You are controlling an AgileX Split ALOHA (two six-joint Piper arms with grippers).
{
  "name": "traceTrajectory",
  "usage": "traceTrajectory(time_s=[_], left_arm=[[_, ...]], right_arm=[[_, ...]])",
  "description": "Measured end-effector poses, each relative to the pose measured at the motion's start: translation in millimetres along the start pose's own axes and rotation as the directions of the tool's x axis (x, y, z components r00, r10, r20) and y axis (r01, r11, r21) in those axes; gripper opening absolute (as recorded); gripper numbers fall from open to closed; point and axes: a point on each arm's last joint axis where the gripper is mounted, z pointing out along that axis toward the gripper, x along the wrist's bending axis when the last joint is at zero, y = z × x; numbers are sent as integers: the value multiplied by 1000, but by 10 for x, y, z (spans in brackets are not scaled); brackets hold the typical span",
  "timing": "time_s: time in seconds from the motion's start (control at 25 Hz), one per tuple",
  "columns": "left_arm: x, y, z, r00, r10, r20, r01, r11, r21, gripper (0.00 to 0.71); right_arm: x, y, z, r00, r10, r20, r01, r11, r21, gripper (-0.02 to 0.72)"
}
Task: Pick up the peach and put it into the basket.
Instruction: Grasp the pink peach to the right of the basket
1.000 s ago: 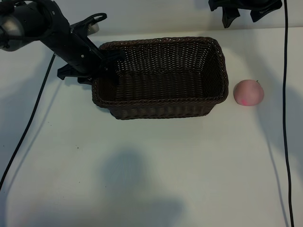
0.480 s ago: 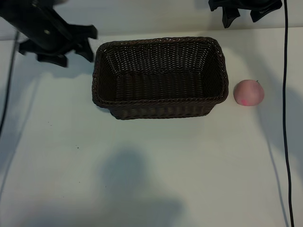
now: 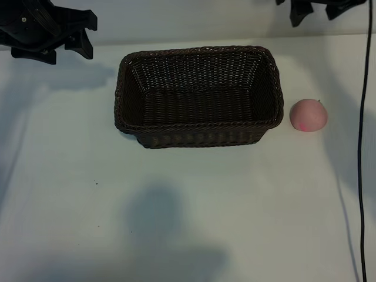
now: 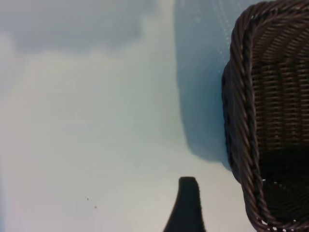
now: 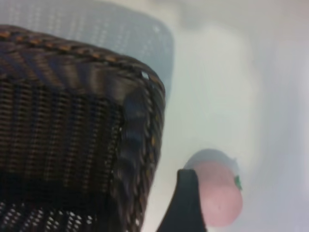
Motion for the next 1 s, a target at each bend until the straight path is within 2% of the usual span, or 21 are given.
traceTrajectory(time_s=[0.28, 0.4, 0.6, 0.84, 0.92, 1.0], left_arm=[[2, -8, 0, 1000, 1, -2, -1, 1000, 9, 585], [1, -10, 0, 1000, 1, -1, -1, 1000, 11, 585], [1, -11, 0, 1000, 1, -1, -1, 1000, 12, 585], [1, -11, 0, 1000, 1, -1, -1, 1000, 12, 585], [1, -11, 0, 1000, 1, -1, -1, 1000, 12, 585], [1, -11, 0, 1000, 1, -1, -1, 1000, 12, 585]], right_arm=[[-123, -427, 512, 999, 11, 31, -17, 976, 217, 593], [-113, -589, 726, 1000, 27, 13, -29, 969, 246, 593], [-114, -806, 1032, 999, 49, -3, -47, 975, 219, 593], [-128, -935, 1205, 999, 52, -2, -51, 984, 173, 590], [-131, -962, 1238, 999, 53, -2, -52, 985, 162, 570], [-138, -968, 1251, 999, 50, 5, -50, 987, 153, 499]])
